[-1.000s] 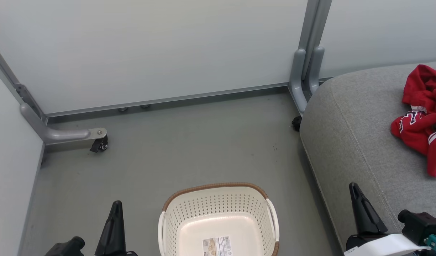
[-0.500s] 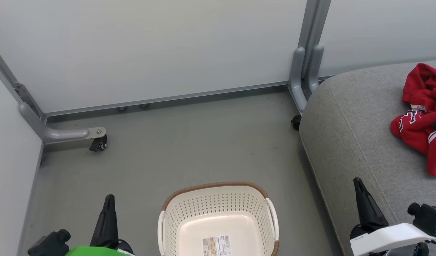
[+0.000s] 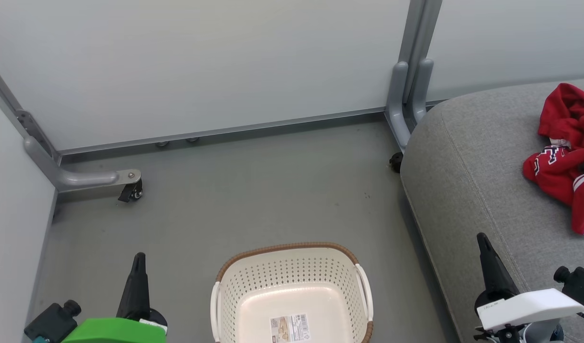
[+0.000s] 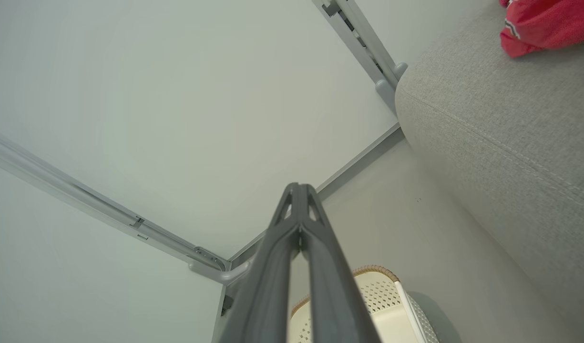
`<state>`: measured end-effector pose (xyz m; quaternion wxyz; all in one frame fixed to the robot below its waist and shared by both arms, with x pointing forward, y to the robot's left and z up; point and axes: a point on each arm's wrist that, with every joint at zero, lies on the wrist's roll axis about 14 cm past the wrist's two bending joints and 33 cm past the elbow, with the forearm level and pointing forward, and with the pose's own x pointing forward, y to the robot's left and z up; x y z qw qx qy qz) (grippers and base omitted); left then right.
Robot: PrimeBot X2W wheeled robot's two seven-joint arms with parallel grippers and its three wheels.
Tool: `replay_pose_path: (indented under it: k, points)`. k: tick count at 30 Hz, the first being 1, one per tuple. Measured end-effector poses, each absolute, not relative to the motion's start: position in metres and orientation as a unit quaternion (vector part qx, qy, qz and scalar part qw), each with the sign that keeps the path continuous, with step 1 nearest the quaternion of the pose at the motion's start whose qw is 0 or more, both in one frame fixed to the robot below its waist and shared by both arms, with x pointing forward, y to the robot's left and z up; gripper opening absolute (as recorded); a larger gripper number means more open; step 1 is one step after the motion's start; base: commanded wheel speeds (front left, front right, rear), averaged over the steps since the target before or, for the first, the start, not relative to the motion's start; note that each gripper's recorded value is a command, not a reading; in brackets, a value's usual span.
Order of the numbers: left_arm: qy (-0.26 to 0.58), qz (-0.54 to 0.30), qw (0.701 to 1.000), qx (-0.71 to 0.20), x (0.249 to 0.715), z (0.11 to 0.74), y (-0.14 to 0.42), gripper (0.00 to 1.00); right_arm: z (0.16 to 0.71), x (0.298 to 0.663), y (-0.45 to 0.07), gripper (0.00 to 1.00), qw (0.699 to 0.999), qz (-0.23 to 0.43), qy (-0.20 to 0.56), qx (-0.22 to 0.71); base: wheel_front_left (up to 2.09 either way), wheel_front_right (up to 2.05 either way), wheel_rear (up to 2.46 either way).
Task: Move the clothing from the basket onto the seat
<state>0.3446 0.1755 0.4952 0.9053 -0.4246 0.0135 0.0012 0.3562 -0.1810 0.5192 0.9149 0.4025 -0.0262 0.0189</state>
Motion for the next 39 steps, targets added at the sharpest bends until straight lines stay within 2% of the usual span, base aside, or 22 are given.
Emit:
replay_pose_path:
  k: [39]
  points:
    - [0.014, 0.011, 0.803, -0.596, 0.368, 0.500, 0.190, 0.00, 0.512, 0.374, -0.192, 0.00, 0.809, 0.002, -0.004, 0.587, 0.00, 0.00, 0.00]
